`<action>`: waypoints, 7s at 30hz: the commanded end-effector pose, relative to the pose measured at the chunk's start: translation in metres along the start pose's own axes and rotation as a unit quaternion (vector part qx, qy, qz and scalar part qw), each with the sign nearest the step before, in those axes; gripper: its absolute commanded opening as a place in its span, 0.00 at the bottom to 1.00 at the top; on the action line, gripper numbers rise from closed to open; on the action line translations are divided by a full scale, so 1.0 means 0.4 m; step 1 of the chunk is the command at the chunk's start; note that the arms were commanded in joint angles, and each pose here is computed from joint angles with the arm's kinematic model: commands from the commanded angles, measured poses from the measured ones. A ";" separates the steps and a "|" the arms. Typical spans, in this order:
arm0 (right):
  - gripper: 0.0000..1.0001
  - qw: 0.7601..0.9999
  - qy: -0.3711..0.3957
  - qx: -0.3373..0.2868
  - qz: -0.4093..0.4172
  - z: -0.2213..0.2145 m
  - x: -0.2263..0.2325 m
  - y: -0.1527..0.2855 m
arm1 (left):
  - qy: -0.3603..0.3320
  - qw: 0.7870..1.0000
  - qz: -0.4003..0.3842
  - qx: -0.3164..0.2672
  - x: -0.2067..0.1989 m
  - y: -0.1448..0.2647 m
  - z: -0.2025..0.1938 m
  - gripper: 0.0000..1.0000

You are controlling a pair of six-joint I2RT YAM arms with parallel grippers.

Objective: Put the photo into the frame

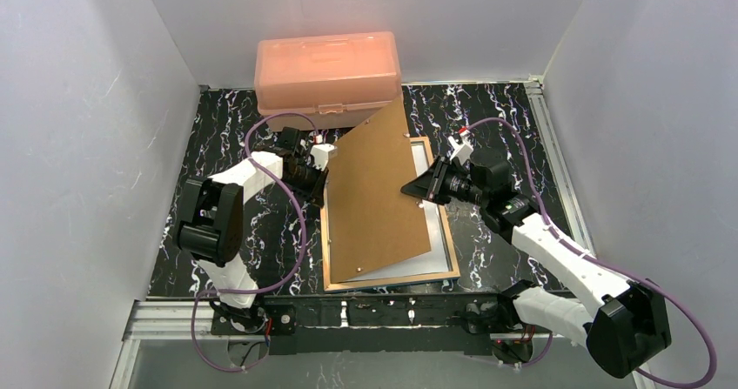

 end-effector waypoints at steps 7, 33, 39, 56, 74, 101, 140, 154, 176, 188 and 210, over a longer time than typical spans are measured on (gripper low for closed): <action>0.01 0.985 0.079 -0.075 0.130 0.089 0.179 0.072 | -0.010 0.995 0.025 0.093 0.021 -0.042 -0.090 0.05; 0.01 0.983 0.055 -0.061 0.166 0.119 0.151 0.129 | -0.005 0.999 0.029 0.017 -0.023 0.247 0.038 0.13; 0.01 0.971 0.047 -0.100 0.211 0.158 0.195 0.128 | -0.004 1.000 0.017 -0.022 -0.098 0.409 0.020 0.22; 0.01 0.929 0.050 -0.071 0.359 0.140 0.287 0.163 | -0.002 0.942 0.284 -0.180 -0.007 0.744 0.140 0.31; 0.01 0.937 0.051 -0.041 0.343 0.106 0.280 0.150 | 0.021 0.952 0.222 -0.208 -0.015 0.717 0.191 0.31; 0.01 0.942 -0.016 -0.046 0.333 0.038 0.293 0.062 | -0.002 0.964 0.200 -0.174 -0.045 0.631 0.192 0.32; 0.01 0.940 -0.047 -0.146 0.304 0.116 0.297 0.049 | -0.056 0.955 0.268 -0.113 -0.082 0.663 0.039 0.31; 0.01 0.931 -0.076 -0.142 0.327 0.119 0.300 0.049 | -0.041 0.975 0.201 -0.087 -0.091 0.544 -0.013 0.32; 0.01 0.942 -0.064 -0.196 0.264 0.131 0.251 0.061 | -0.051 0.986 0.147 -0.060 -0.161 0.504 -0.046 0.34; 0.01 0.971 -0.053 -0.140 0.186 0.118 0.104 0.099 | -0.044 0.988 0.143 -0.049 -0.160 0.478 -0.071 0.49; 0.01 0.990 0.013 -0.052 0.134 0.101 -0.002 0.116 | -0.036 0.989 0.137 -0.031 -0.064 0.351 -0.023 0.65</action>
Point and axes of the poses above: each gripper's point midway between its finger pads, its own y axis back along the fingers, its own x axis along the line the jaws close on, z = x × y, the point moved 5 cm from there along y, back along the fingers, and after that the axes turned 9 degrees about -y, right-handed, at the moved point
